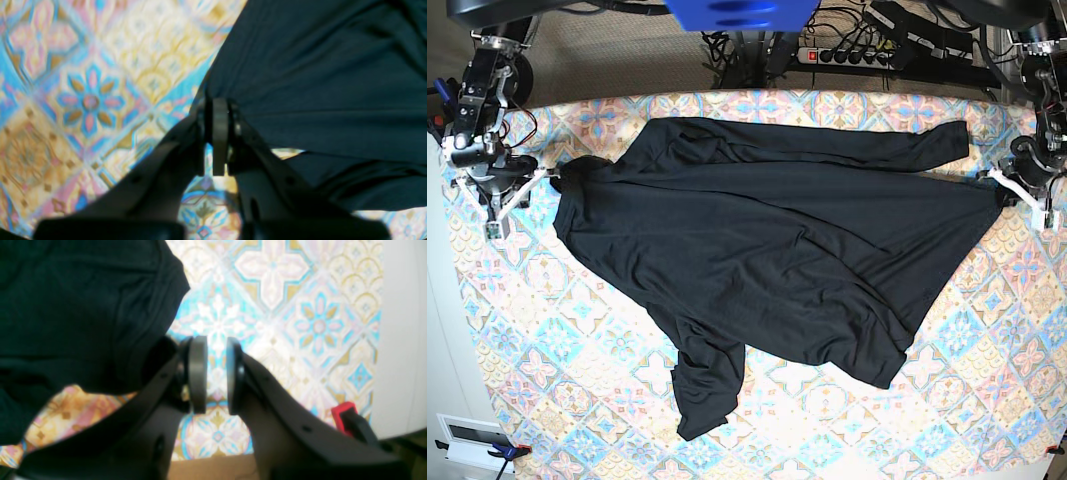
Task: Layout the t-shirt on the table in an organized manner, then fold the t-shirt properly
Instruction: 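Stretch the shirt taut between both grippers, pulling the edges apart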
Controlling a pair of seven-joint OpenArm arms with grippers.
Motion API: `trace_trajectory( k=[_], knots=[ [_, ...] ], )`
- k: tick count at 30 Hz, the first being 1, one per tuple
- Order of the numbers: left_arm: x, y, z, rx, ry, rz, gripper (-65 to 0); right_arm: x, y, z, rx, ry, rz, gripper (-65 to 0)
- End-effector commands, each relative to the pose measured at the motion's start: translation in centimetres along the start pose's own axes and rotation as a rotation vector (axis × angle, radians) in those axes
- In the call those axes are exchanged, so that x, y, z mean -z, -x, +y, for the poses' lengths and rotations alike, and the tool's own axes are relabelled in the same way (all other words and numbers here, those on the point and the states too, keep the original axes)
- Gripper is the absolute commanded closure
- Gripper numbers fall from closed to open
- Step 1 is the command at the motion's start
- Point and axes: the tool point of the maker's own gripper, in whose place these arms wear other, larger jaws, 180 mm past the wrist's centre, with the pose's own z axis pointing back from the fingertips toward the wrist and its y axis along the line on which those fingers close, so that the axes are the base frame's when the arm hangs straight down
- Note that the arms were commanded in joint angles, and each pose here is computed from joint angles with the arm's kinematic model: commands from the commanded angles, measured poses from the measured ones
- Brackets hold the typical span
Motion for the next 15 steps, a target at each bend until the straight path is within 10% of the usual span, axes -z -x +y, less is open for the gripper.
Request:
trace_trajectory(
  k=[1,15],
  knots=[
    [-0.5,-1.3,1.6,0.008,-0.034,-0.027,0.0,-0.5,-1.2,-0.6,-0.016,0.014,-0.04,-9.3],
    [-2.0,-0.3,11.4,0.016,-0.272,-0.038,0.0,1.5,-5.5,5.7,-0.128,-0.129,-0.115,-14.3]
  ],
)
